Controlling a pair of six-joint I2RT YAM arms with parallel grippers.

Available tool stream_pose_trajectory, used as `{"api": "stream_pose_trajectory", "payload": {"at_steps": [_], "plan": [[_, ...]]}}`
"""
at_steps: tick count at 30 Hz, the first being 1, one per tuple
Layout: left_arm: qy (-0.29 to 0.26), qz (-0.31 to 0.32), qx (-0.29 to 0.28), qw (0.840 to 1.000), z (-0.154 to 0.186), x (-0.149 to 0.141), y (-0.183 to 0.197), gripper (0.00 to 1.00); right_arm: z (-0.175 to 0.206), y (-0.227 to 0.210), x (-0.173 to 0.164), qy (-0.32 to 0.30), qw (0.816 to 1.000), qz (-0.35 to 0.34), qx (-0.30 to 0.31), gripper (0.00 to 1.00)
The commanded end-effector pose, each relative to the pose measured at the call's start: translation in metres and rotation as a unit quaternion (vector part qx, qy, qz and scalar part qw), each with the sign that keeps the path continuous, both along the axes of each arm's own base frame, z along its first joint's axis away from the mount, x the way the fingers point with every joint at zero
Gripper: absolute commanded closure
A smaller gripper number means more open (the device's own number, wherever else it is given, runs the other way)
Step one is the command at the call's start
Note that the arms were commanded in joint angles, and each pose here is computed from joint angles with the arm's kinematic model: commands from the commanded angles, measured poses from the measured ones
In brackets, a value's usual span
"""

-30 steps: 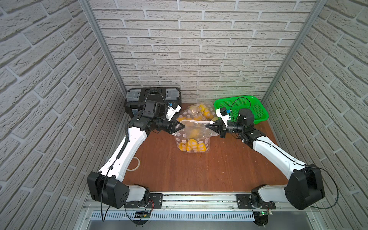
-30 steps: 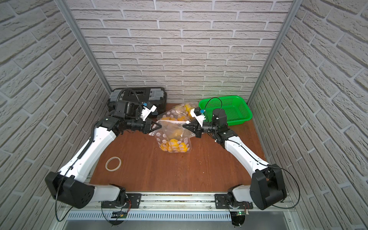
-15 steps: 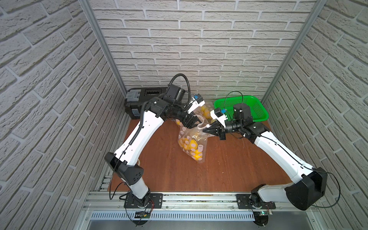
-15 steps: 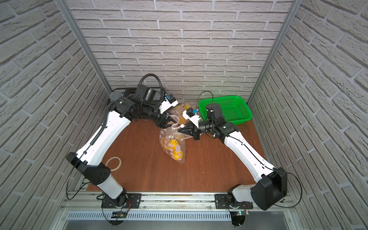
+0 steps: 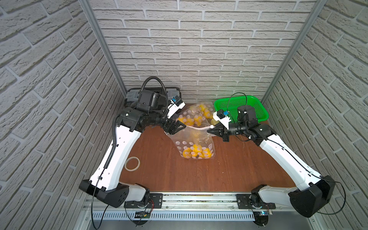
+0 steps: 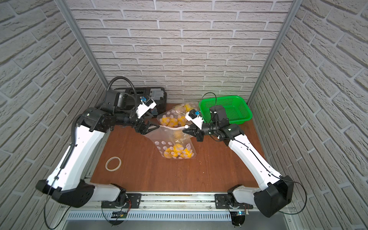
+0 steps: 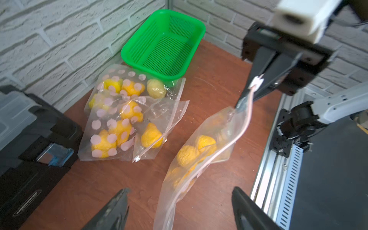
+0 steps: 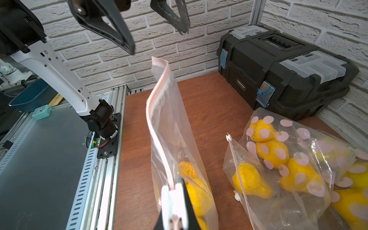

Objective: Open the zip-top bag and take out the pear
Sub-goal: Unzip the zipper on the zipper food storage bag.

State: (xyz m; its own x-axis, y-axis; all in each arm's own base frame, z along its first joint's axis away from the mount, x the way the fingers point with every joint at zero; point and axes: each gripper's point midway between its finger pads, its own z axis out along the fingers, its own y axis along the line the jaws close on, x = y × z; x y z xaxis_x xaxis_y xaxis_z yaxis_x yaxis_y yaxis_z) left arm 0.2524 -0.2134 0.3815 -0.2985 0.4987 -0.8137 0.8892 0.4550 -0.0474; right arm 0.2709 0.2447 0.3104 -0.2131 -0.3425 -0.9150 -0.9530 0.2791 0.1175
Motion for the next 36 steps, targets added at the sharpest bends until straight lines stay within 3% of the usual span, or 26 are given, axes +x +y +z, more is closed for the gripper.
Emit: {"api": "stream_pose_trajectory", "payload": {"at_steps": [1, 5, 10, 12, 17, 21, 25, 28, 30, 36], "plan": [[-0.026, -0.083, -0.038, 0.996, 0.013, -0.012, -0.02, 0.14, 0.008, 0.002, -0.008, -0.006, 0.999, 0.034, 0.007, 0.97], [-0.034, -0.121, -0.033, 0.992, 0.011, -0.009, -0.048, 0.12, 0.018, 0.008, -0.014, 0.003, 0.997, 0.064, 0.03, 0.97], [0.006, -0.161, 0.003, 0.987, -0.016, 0.001, -0.083, 0.15, 0.02, 0.012, -0.011, 0.005, 0.997, 0.068, 0.038, 0.97], [0.022, -0.17, 0.013, 0.985, -0.024, 0.005, -0.09, 0.23, 0.02, 0.011, -0.01, 0.005, 0.997, 0.064, 0.037, 0.97], [0.036, -0.175, 0.017, 0.984, -0.03, 0.009, -0.094, 0.57, 0.021, 0.01, -0.007, 0.002, 0.998, 0.054, 0.036, 0.97], [0.045, -0.186, 0.007, 0.981, -0.03, 0.002, -0.095, 0.73, 0.018, 0.009, 0.001, 0.009, 0.999, 0.033, 0.035, 0.96], [0.052, -0.186, 0.0, 0.981, -0.035, -0.002, -0.091, 1.0, 0.019, 0.007, 0.011, 0.0, 0.999, 0.004, 0.05, 0.88], [0.049, -0.175, -0.019, 0.983, -0.032, -0.001, -0.088, 1.0, 0.021, 0.007, 0.012, -0.008, 0.997, -0.004, 0.075, 0.65], [0.04, -0.168, -0.042, 0.984, -0.025, -0.001, -0.084, 1.0, 0.025, 0.01, 0.011, -0.021, 0.995, 0.002, 0.099, 0.55], [0.03, -0.161, -0.091, 0.982, -0.012, -0.004, -0.076, 1.0, 0.038, 0.017, 0.014, -0.027, 0.986, 0.02, 0.165, 0.54]]}}
